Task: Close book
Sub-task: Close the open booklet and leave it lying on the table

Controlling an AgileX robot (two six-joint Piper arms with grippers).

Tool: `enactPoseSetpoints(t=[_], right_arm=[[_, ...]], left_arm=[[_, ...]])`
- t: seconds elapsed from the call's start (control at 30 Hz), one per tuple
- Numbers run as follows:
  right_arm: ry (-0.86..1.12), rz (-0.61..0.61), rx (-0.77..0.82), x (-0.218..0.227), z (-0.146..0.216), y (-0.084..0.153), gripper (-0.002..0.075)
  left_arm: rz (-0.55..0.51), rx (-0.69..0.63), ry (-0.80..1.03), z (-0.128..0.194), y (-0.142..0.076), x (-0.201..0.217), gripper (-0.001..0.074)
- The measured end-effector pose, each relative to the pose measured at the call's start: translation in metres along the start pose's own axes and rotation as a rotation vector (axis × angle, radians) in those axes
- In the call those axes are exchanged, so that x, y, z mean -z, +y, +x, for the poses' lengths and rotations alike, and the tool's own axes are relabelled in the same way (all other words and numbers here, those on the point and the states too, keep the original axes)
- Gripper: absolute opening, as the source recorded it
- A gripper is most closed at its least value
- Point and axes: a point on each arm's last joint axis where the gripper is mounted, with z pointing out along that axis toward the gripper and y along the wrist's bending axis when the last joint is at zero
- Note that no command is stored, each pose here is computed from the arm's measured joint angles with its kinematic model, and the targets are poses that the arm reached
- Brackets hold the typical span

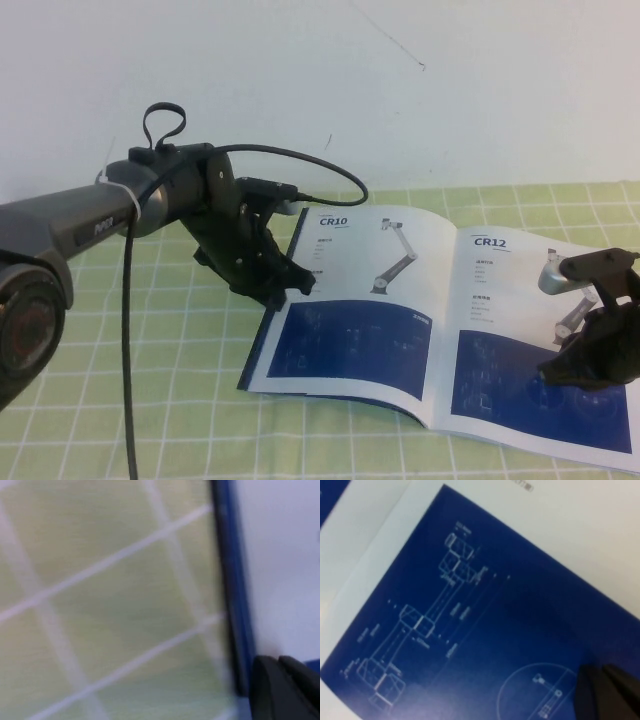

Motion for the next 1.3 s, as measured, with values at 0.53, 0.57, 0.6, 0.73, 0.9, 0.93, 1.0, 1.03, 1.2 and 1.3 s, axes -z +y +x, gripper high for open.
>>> enactPoseSetpoints(t=[0.53,0.57,0.6,0.73,0.9,0.93,1.0,1.03,1.2,1.3], right_arm=[[0.003,-0.021,0.017,0.002,-0.003,-0.001,-0.0002],[-0.005,-0.018,0.024,0.004,-0.003,-0.001,-0.0002],[-0.015,-0.011,0.036,0.008,-0.004,0.000,-0.0002],[-0.015,-0.016,0.110,0.033,0.001,0.010,-0.0002],[-0.198,0.057,0.194,0.104,-0.009,0.026,-0.0002],[-0.244,0.068,0.212,0.119,-0.011,0.030,-0.0002],[-0.319,0.085,0.233,0.143,-0.014,0.036,-0.0002],[-0.351,0.092,0.240,0.154,-0.015,0.039,-0.0002],[-0.373,0.089,0.239,0.162,-0.018,0.041,-0.0002],[-0.282,0.056,0.206,0.139,-0.019,0.036,-0.0002]], left_arm=[[0.681,-0.006,-0.059,-0.003,-0.082,-0.001,-0.0004],[0.717,-0.014,-0.070,-0.003,-0.085,0.001,-0.0004],[0.742,-0.022,-0.076,-0.003,-0.089,0.002,-0.0004],[0.803,-0.046,-0.088,-0.003,-0.097,0.005,-0.0004],[0.809,-0.051,-0.093,-0.003,-0.098,0.005,-0.0004],[0.809,-0.051,-0.093,-0.003,-0.098,0.005,-0.0004],[0.797,-0.063,-0.107,-0.005,-0.099,0.009,-0.0004],[0.785,-0.074,-0.115,-0.005,-0.098,0.012,-0.0004],[0.580,-0.164,-0.175,-0.010,-0.089,0.038,-0.0004],[0.421,-0.162,-0.182,-0.011,-0.076,0.053,-0.0004]])
